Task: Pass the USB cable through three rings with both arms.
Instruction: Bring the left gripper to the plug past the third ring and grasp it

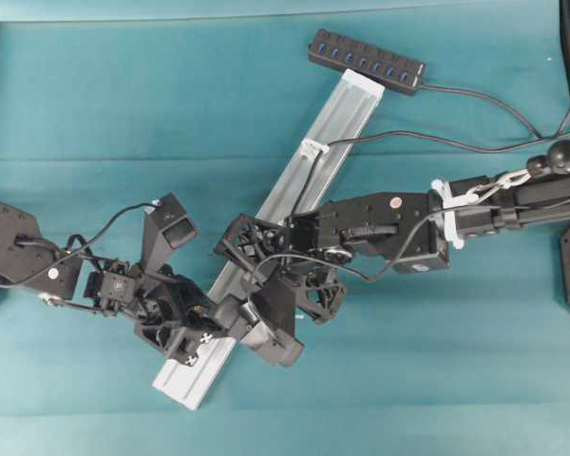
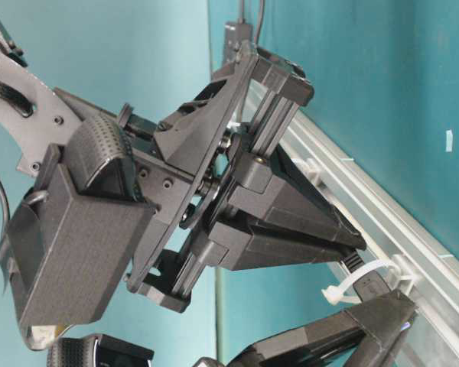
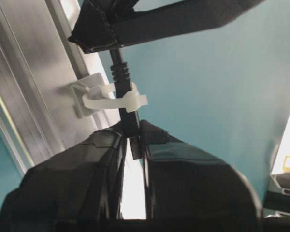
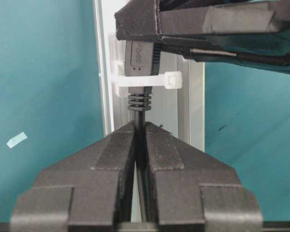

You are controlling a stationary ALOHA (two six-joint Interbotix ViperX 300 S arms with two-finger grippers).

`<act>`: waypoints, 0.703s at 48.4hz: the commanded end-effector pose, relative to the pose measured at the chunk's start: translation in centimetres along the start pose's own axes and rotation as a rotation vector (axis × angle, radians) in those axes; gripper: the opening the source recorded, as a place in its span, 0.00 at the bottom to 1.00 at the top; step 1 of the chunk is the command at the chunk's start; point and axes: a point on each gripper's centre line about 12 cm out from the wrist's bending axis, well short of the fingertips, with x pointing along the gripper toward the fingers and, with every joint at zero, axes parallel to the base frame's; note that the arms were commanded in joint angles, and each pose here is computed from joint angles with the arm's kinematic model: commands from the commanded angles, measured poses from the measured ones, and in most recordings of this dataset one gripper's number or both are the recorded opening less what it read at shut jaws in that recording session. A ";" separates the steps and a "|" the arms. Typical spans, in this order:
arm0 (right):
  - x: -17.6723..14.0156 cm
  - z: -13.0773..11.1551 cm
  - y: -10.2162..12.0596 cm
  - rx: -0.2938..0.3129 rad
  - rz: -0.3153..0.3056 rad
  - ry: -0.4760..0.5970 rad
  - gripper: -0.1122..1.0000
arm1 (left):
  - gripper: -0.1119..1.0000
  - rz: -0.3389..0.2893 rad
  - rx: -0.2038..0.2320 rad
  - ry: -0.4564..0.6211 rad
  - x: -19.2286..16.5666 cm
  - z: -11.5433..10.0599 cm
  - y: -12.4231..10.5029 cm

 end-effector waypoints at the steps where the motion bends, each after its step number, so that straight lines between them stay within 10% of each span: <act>1: 0.2 0.1 0.1 0.011 0.003 -0.001 0.18 | 0.17 -0.021 0.004 -0.009 -0.1 0.2 -0.7; 34: 0.1 0.0 0.2 0.009 0.026 0.009 0.21 | 0.17 -0.020 0.003 -0.008 -0.2 0.2 -0.6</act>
